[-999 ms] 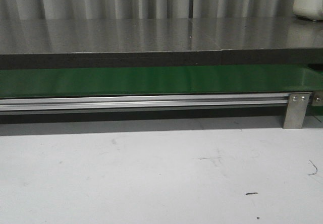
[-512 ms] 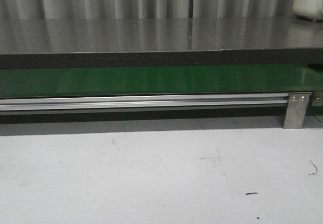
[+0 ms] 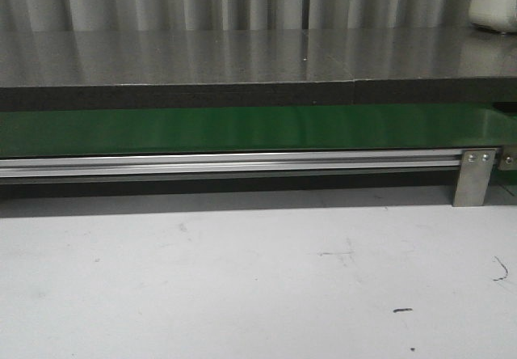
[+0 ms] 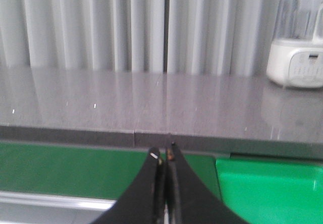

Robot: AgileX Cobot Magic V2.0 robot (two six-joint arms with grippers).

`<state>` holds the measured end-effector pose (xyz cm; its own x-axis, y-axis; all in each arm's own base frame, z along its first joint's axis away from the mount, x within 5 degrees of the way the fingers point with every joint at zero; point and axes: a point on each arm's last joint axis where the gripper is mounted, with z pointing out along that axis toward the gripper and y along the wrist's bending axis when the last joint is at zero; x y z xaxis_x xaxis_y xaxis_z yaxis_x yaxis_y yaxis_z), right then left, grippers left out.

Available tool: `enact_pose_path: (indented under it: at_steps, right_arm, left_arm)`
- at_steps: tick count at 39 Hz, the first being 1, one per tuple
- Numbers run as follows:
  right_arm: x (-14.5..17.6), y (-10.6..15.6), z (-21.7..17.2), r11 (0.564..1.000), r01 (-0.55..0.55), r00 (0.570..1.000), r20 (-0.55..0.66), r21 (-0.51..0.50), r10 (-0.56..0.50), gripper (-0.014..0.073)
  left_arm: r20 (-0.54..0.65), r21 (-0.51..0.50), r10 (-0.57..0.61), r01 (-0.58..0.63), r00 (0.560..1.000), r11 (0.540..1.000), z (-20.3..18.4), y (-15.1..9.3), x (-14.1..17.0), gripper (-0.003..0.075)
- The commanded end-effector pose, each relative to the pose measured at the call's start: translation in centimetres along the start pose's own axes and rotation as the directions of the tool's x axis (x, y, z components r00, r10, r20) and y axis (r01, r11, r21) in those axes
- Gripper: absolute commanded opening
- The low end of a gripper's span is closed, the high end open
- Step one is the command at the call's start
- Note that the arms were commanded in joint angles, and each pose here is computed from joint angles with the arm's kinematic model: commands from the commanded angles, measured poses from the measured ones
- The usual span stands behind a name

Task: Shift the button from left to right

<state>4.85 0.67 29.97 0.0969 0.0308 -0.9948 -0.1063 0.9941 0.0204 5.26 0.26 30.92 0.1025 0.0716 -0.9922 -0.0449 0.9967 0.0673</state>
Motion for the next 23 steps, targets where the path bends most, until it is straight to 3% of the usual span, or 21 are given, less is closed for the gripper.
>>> enact_pose_path:
  at_steps: [1, 8, 16, 20, 23]
  right_arm:
    - [-2.5, 0.0, 1.6, 1.0, -0.023, 0.999, -0.026, -0.002, 0.023, -0.0066]
    - [-3.4, 0.1, 4.9, 0.996, -0.092, 0.978, -0.187, -0.003, 0.09, -0.0066]
    - [-3.2, 0.1, 5.7, 0.996, -0.093, 0.972, -0.219, 0.001, 0.091, -0.0045]
    - [-3.2, 0.1, 5.7, 0.996, -0.093, 0.973, -0.21, 0.002, 0.091, 0.0081]
    - [-3.2, 0.1, 5.7, 0.996, -0.093, 0.973, -0.21, 0.002, 0.091, 0.0244]
  left_arm:
    - [-0.103, 0.003, 0.0, 0.0, 0.995, 1.0, 2.0, 0.2, -2.0, -0.0021]
    - [-0.179, 0.01, 0.004, -0.003, 0.984, 1.0, 4.5, 0.1, -2.2, -0.0021]
    - [-0.185, 0.01, 0.005, -0.003, 0.983, 1.0, 4.6, 0.1, -2.2, 0.0]
    - [-0.185, 0.01, 0.005, -0.003, 0.983, 1.0, 4.6, 0.1, -2.2, 0.0138]
    - [-0.188, 0.01, 0.005, -0.003, 0.982, 1.0, 4.6, 0.1, -2.2, 0.0329]
